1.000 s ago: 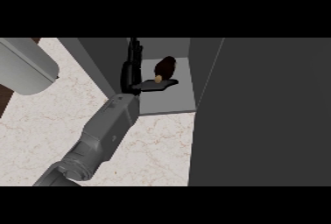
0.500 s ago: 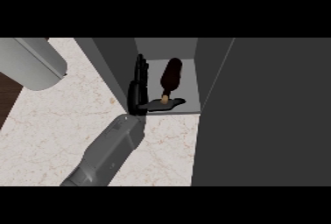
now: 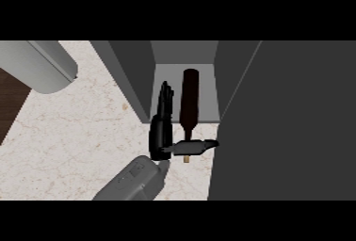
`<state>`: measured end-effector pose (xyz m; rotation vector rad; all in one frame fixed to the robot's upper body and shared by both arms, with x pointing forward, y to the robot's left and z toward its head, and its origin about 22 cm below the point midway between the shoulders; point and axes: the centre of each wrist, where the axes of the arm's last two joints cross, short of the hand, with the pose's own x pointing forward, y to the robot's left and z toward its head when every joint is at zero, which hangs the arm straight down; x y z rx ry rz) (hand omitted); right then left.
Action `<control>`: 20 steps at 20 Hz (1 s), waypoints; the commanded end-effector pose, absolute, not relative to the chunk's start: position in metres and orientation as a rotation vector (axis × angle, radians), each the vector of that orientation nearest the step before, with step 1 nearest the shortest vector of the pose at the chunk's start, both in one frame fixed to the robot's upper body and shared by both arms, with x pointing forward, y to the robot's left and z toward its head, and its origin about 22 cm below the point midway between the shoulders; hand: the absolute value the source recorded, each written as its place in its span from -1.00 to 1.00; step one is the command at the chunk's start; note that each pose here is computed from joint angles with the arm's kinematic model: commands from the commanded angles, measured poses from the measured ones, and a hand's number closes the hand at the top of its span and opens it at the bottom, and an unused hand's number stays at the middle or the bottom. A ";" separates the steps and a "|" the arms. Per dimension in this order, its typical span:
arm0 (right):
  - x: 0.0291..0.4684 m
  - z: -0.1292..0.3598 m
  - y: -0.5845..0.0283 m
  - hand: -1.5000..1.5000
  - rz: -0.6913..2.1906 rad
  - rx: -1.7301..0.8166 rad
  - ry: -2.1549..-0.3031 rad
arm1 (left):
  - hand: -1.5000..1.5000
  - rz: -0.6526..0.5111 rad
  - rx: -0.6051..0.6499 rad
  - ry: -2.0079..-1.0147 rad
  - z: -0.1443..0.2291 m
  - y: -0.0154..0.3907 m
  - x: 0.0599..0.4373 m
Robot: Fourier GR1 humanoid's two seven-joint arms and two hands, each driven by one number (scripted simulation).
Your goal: Pick up the wine, place it into the cabinet and close the cabinet
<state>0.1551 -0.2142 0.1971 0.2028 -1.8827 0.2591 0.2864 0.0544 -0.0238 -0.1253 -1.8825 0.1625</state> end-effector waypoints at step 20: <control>0.130 0.202 -0.216 -1.00 0.339 0.322 -1.855 | -1.00 0.189 -0.211 -1.907 0.027 0.126 0.146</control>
